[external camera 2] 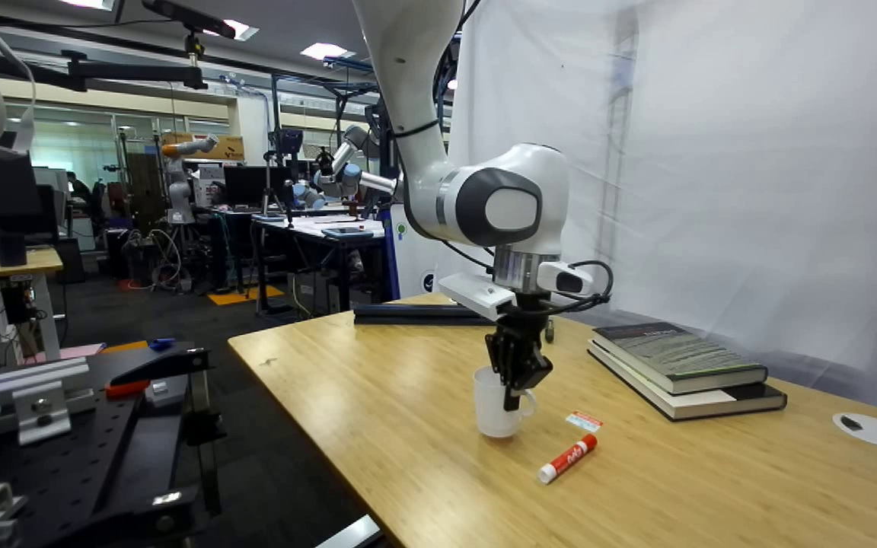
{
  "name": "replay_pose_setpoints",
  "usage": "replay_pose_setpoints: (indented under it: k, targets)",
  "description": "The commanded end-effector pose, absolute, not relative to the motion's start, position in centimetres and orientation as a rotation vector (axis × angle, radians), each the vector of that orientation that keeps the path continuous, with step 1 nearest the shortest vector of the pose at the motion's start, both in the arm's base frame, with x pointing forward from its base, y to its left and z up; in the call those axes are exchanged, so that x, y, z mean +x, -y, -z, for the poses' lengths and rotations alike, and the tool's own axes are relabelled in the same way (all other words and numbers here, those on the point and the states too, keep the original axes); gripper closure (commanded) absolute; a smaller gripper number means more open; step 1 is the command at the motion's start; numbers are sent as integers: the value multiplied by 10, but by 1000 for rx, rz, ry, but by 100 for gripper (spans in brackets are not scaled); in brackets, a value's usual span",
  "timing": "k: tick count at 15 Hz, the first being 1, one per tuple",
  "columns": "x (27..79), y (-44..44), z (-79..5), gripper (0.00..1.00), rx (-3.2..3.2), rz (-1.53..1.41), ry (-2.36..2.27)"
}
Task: Move the white mug to the right side of the table
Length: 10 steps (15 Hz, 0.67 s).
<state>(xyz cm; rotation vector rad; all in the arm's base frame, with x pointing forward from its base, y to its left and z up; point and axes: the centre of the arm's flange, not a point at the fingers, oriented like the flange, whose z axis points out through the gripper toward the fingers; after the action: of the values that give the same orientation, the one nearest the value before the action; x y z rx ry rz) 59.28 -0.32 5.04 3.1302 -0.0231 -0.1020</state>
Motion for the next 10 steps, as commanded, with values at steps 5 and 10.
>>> replay_pose_setpoints:
  k: [5,10]
  targets:
    - [598,6,-46,99,3154,121,20]
    - [597,6,-41,72,3154,145,25]
